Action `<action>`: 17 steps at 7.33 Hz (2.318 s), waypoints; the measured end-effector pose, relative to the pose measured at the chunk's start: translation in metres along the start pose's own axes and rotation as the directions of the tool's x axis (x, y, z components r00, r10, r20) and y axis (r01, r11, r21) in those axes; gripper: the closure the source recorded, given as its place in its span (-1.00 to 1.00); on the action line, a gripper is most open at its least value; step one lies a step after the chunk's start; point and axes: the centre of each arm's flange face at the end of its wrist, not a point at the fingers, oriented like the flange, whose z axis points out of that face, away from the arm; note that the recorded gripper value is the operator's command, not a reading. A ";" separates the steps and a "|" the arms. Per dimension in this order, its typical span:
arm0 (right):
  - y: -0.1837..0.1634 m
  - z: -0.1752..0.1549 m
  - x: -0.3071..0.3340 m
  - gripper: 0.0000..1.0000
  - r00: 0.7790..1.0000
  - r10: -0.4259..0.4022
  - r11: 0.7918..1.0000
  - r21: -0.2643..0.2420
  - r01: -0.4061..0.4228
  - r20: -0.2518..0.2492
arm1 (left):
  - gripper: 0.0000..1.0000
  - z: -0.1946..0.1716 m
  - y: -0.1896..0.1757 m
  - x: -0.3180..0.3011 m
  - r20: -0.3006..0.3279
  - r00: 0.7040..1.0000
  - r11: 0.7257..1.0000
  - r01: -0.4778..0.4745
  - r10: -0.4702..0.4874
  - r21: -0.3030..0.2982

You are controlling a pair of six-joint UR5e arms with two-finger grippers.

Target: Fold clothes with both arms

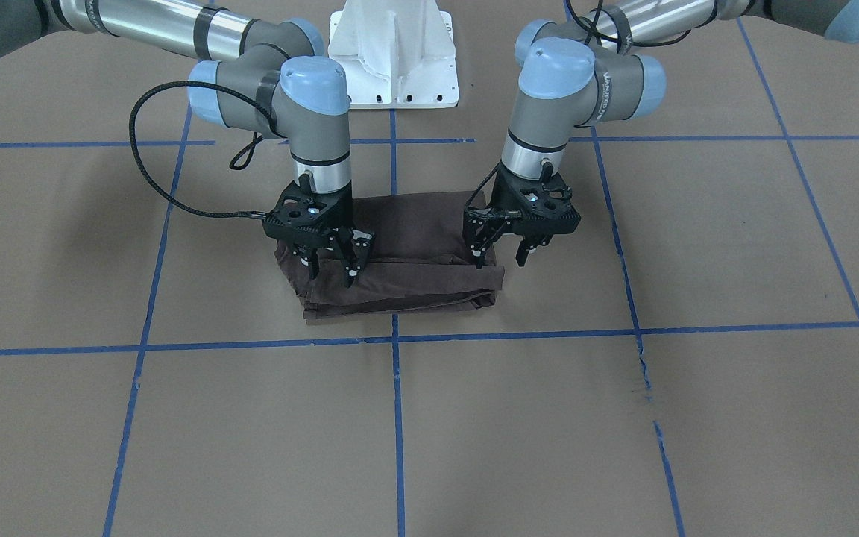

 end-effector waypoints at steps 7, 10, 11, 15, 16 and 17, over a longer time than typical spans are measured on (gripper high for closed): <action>0.090 0.025 -0.042 -1.00 0.926 -0.374 0.925 0.050 0.376 -0.050 | -1.00 -0.008 -0.023 -0.019 -0.007 0.998 0.997 -0.067 0.067 -0.024; 0.071 0.036 -0.044 -1.00 0.919 -0.385 0.916 0.087 0.392 -0.090 | -1.00 -0.010 -0.022 -0.019 -0.010 0.998 0.998 -0.065 0.065 -0.022; 0.053 0.038 -0.048 -1.00 0.921 -0.376 0.917 0.103 0.386 -0.104 | -1.00 -0.011 -0.022 -0.018 -0.011 0.998 0.998 -0.065 0.065 -0.022; -0.055 0.062 -0.056 -1.00 0.918 -0.336 0.916 0.157 0.370 -0.210 | -1.00 -0.012 -0.021 -0.019 -0.013 0.998 0.998 -0.064 0.063 -0.023; -0.082 0.060 -0.054 -1.00 0.924 -0.320 0.924 0.146 0.353 -0.209 | -1.00 -0.010 -0.020 -0.019 -0.012 0.998 0.998 -0.064 0.064 -0.025; -0.107 0.051 -0.055 -1.00 0.937 -0.300 0.941 0.107 0.322 -0.181 | -1.00 -0.007 -0.018 -0.017 -0.009 0.998 0.997 -0.065 0.064 -0.029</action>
